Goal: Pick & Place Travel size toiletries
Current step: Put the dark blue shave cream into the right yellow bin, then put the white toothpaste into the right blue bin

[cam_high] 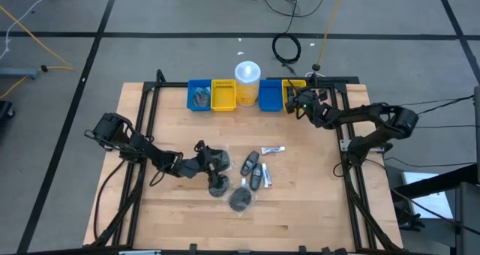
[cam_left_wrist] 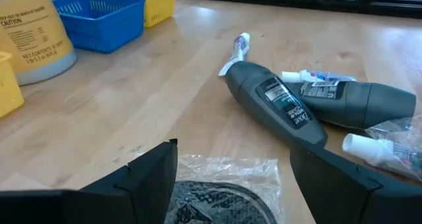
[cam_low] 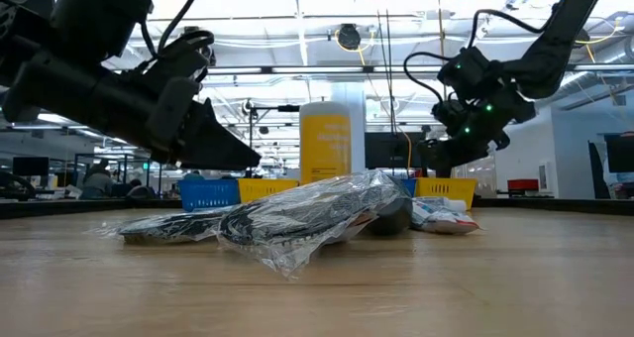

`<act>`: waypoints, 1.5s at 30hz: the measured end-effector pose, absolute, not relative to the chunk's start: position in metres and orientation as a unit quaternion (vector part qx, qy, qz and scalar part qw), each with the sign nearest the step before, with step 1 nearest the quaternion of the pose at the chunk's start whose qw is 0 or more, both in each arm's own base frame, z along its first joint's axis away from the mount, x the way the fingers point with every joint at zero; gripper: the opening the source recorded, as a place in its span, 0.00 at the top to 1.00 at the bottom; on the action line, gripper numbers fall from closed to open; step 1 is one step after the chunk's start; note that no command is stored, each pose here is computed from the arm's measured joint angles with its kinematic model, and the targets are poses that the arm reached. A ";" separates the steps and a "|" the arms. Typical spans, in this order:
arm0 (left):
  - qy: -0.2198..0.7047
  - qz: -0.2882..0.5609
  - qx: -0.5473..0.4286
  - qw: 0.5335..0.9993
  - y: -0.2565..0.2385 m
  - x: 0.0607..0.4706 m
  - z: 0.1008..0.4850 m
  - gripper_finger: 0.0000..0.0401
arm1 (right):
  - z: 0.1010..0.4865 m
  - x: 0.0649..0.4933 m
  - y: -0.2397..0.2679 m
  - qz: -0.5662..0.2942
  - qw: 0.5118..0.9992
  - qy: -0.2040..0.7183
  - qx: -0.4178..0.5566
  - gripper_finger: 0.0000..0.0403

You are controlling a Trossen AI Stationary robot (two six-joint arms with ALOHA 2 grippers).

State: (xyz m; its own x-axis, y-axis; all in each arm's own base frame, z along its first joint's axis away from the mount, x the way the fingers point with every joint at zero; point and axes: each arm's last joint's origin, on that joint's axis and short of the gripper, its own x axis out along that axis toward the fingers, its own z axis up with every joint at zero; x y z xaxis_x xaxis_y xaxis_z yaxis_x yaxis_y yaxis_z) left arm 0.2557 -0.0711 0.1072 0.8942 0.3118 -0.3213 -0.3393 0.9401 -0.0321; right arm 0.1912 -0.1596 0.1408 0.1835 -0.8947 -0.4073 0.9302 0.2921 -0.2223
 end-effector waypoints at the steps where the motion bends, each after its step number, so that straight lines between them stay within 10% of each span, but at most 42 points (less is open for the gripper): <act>1: 0.158 0.167 -0.043 0.972 -0.071 0.256 0.107 0.30 | 0.140 0.192 -0.159 -0.588 0.772 0.239 0.041 0.60; 12: 0.160 0.167 -0.043 0.972 -0.071 0.256 0.107 0.30 | 0.172 0.185 -0.148 -0.520 0.827 0.206 0.055 0.39; 25: 0.160 0.182 -0.059 0.968 -0.065 0.257 0.106 0.30 | 0.200 0.213 -0.065 -0.242 0.953 0.171 0.063 0.44; 45: 0.214 0.185 -0.072 0.956 -0.048 0.257 0.096 0.30 | 0.127 0.233 -0.032 -0.058 0.921 0.385 0.003 0.46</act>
